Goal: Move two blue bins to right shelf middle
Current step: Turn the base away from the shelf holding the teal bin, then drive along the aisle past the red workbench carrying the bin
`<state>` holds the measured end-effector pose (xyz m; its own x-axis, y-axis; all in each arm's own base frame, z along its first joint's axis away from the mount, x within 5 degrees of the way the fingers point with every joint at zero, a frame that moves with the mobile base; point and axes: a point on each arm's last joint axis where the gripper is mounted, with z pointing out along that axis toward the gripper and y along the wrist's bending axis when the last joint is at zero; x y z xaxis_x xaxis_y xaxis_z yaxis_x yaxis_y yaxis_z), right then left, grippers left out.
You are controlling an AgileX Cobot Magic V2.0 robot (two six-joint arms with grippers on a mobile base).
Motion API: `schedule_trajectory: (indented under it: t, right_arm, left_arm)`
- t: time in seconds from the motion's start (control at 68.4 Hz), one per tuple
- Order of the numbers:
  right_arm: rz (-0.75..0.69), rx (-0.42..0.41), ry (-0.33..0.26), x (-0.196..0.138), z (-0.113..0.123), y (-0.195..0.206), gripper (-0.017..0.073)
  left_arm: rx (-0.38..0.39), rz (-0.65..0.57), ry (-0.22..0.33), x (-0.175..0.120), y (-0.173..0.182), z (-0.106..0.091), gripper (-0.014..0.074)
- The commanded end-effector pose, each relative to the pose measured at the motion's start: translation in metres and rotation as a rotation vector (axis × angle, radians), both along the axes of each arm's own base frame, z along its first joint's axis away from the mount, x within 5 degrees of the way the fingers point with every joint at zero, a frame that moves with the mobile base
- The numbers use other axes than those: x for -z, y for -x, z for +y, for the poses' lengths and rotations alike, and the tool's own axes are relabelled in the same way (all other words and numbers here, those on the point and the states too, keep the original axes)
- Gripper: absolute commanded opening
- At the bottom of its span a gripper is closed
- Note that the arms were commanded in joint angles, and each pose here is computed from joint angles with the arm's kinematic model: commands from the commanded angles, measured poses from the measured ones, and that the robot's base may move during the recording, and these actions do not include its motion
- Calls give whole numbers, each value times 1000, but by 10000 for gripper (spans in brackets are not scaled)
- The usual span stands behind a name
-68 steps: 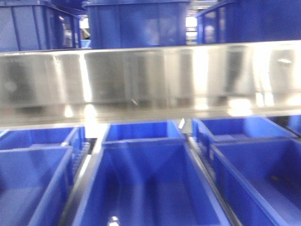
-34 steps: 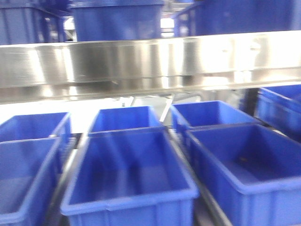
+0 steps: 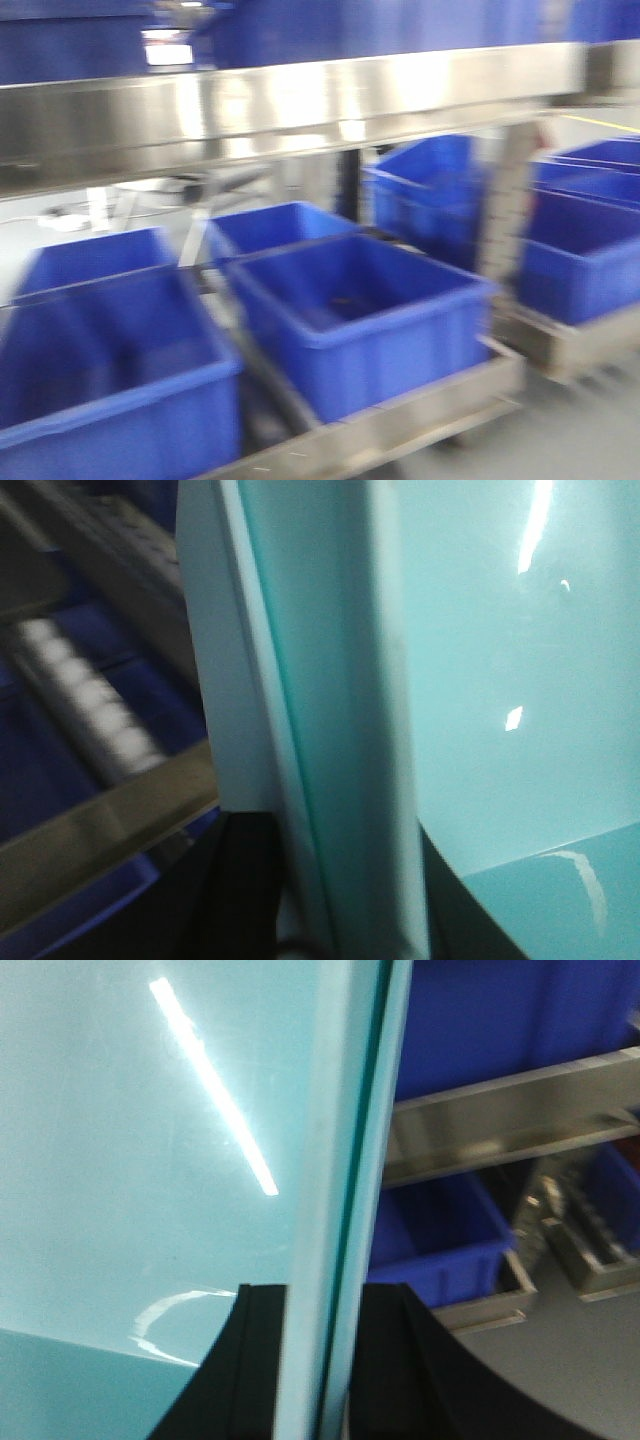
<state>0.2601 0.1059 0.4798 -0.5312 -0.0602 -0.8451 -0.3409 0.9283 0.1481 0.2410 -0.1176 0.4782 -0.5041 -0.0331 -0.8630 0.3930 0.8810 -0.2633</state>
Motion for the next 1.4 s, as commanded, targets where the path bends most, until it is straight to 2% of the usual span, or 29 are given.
schedule_trajectory:
  t: [0.0, 0.847, 1.388]
  right_arm:
    - [-101, 12, -4, -13, -4, 2, -154]
    - [-101, 12, -4, -13, -4, 2, -154]
    - [-101, 12, -4, -13, -4, 2, -154]
  left_arm:
    - [6, -117, 98, -23, 8, 1, -111]
    - [-8, -182, 132, -29, 6, 1, -111]
    - [-8, -184, 133, -29, 6, 1, -111]
